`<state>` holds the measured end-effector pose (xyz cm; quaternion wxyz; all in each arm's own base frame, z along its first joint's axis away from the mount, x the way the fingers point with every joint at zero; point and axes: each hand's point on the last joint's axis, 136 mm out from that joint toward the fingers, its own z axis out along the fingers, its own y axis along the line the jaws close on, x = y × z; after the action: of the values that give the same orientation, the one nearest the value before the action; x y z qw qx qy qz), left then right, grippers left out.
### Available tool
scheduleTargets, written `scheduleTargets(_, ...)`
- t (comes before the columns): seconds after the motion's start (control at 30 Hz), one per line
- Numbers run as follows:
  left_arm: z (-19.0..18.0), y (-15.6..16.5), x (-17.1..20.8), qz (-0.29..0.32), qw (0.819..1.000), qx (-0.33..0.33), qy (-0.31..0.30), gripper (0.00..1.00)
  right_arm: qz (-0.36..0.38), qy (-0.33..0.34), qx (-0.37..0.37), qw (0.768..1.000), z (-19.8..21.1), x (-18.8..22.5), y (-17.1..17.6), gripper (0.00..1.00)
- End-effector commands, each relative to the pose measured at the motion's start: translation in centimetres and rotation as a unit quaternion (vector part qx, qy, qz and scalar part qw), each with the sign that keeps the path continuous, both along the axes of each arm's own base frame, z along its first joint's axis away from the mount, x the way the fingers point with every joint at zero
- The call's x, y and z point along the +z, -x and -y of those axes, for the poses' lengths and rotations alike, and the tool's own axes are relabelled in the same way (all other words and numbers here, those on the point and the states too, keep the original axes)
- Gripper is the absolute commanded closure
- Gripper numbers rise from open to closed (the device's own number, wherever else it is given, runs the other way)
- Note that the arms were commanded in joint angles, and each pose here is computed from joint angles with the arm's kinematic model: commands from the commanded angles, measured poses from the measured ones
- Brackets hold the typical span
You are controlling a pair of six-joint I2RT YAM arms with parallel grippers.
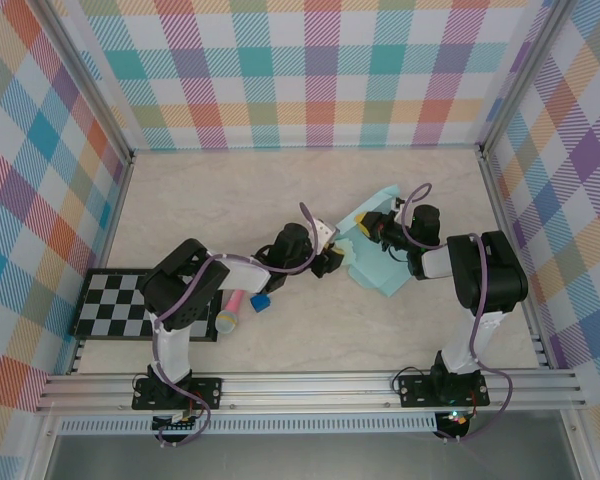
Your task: Fold the paper box
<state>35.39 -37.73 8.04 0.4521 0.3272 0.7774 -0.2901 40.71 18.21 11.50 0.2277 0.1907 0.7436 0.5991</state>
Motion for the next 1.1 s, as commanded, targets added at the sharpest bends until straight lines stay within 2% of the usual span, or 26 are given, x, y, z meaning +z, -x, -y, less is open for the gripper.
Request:
scheduleTargets(0.0,1.0,-1.6,2.3,0.031,0.998,0.038,0.031,0.59,0.008,0.009,0.004,1.0,-0.2,-0.3,-0.1,1.0)
scheduleTargets(0.23,1.1,-3.0,1.4,0.036,0.995,0.091,0.002,0.59,0.01,0.008,-0.005,1.0,-0.4,-0.1,-0.1,1.0)
scheduleTargets(0.53,0.3,-5.3,1.4,0.057,0.983,0.169,-0.033,0.56,-0.005,-0.007,-0.058,0.998,-0.3,1.0,0.4,1.0)
scheduleTargets(0.8,-0.2,-6.6,1.5,0.074,0.976,0.201,-0.046,0.54,-0.017,-0.002,-0.096,0.995,-0.2,2.0,0.9,1.0)
scheduleTargets(1.07,-0.3,-7.6,2.1,0.095,0.971,0.213,-0.06,0.55,-0.044,0.009,-0.098,0.994,-1.0,0.3,2.0,1.0)
